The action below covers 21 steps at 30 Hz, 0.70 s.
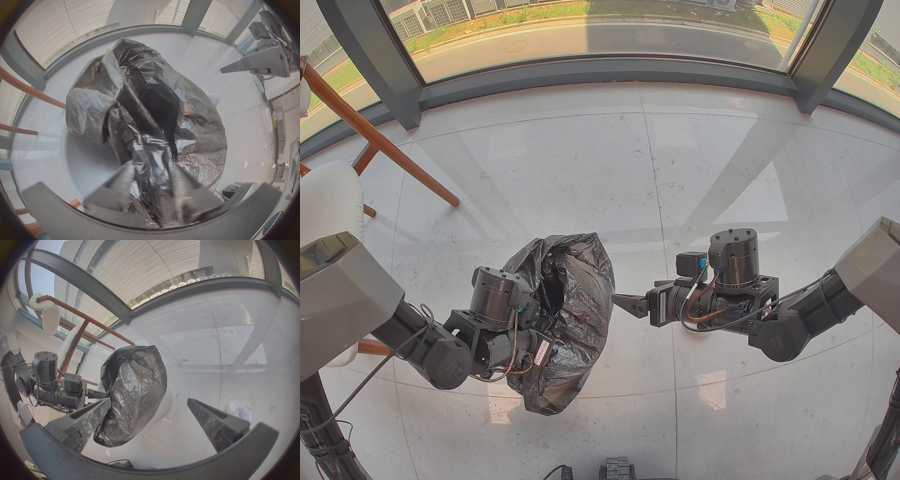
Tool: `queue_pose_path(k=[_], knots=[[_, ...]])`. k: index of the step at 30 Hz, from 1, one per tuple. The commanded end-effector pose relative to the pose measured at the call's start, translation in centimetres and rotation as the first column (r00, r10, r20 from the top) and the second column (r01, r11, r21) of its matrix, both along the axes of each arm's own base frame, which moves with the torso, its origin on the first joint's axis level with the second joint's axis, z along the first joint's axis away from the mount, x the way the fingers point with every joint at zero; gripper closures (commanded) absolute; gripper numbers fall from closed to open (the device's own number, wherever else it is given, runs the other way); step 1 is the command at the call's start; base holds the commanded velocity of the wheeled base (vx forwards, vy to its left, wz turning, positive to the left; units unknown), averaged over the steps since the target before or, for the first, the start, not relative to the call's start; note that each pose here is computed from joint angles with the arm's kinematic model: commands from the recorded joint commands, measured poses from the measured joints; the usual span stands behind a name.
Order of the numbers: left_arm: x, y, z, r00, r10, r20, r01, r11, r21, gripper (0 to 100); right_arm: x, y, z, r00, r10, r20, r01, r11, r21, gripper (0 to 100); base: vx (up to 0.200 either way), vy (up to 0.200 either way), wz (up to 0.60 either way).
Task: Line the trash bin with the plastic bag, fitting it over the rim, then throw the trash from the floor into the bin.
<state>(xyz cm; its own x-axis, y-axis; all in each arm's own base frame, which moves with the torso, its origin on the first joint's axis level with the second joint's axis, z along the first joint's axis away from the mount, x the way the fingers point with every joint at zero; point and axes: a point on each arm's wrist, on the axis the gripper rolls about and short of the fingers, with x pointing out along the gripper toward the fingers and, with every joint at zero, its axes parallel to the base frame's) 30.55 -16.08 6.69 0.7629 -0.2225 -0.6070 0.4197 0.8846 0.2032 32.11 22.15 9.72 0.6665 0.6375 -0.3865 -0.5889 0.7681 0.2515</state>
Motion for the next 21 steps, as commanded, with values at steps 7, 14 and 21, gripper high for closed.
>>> queue_pose_path(k=[7, 14, 21], knots=[[0.2, 0.1, 0.2, 1.0, 0.002, 0.004, -0.002, 1.0, -0.008, 100, 0.1, 0.0, 0.2, 1.0, 0.0, 0.007, 0.0, 1.0, 0.006, 0, 0.0, 0.0, 0.0], [-0.9, 0.7, 4.0, 0.996, 0.011, 0.089, -0.005, 0.998, -0.068, 100, 0.1, 0.0, 0.1, 1.0, -0.002, 0.004, 0.002, 1.0, 0.004, 0, 0.0, 0.0, 0.0], [-1.3, 3.1, 5.7, 0.99, 0.072, 0.125, -0.062, 0.994, -0.087, 100, 0.1, 0.1, 0.0, 1.0, -0.003, 0.004, 0.003, 1.0, 0.0, 0, 0.0, 0.0, 0.0]])
